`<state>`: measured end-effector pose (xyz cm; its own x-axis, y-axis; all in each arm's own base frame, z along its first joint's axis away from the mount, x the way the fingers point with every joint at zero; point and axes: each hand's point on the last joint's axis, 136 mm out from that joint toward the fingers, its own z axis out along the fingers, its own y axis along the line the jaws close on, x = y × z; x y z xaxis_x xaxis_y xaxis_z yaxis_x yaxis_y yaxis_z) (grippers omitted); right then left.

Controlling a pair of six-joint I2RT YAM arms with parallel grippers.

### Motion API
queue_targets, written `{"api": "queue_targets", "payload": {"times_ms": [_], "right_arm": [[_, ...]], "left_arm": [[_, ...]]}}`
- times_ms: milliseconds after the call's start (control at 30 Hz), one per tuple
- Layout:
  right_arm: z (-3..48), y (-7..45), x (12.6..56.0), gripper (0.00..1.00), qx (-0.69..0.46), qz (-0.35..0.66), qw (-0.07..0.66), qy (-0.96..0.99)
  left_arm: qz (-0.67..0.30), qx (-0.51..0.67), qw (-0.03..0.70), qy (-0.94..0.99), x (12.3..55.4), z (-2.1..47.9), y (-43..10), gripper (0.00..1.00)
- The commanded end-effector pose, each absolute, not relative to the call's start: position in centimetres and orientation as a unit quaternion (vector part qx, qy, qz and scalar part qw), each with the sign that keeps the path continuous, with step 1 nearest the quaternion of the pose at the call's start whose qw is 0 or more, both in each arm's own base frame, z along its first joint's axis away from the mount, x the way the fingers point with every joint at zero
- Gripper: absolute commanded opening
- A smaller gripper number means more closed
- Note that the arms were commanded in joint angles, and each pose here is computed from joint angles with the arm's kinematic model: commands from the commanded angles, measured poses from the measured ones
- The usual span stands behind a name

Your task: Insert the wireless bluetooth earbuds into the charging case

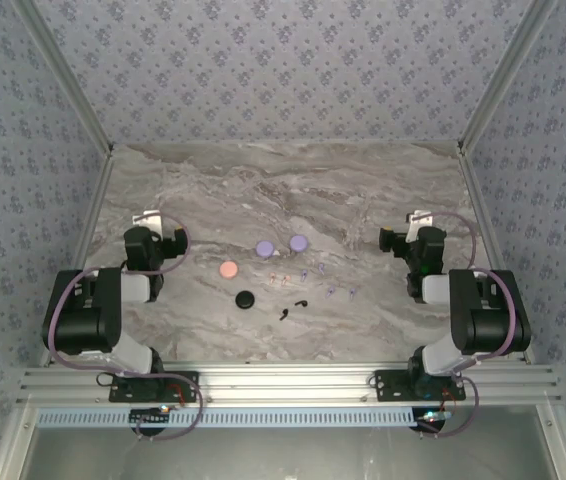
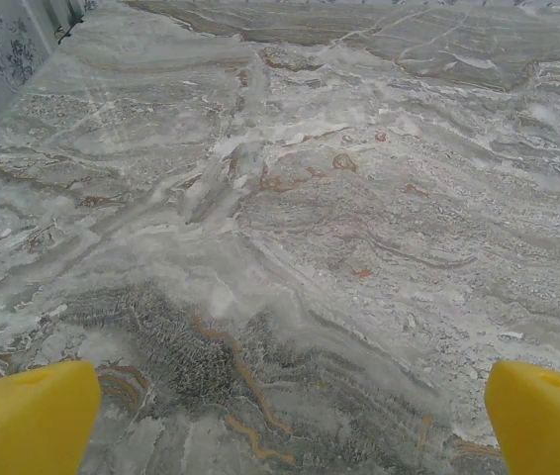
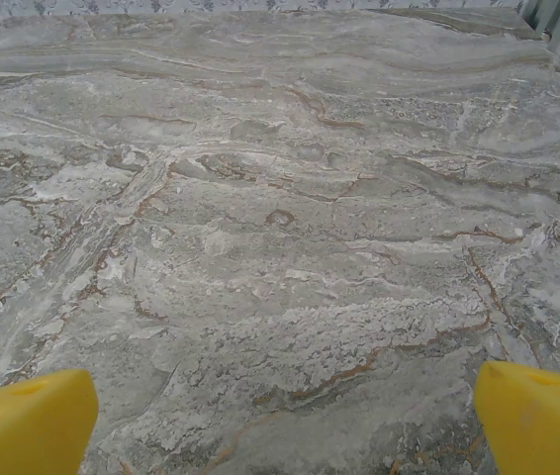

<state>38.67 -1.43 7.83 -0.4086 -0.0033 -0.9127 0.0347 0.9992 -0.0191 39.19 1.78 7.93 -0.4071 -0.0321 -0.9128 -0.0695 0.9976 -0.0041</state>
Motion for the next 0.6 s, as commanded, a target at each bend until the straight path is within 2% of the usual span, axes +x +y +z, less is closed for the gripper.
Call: {"api": "queue_targets", "payload": {"times_ms": [0, 567], "right_arm": [[8.27, -1.48, 39.08, 1.0, 0.005, -0.017, 0.547, 0.837], [8.29, -1.59, 39.07, 1.0, 0.008, -0.004, 0.548, 0.836]], "left_arm": [[0.008, -0.027, 0.555, 0.831, 39.75, 8.83, 1.33, 0.99], [0.008, -0.028, 0.555, 0.831, 39.75, 8.86, 1.36, 0.99]]}}
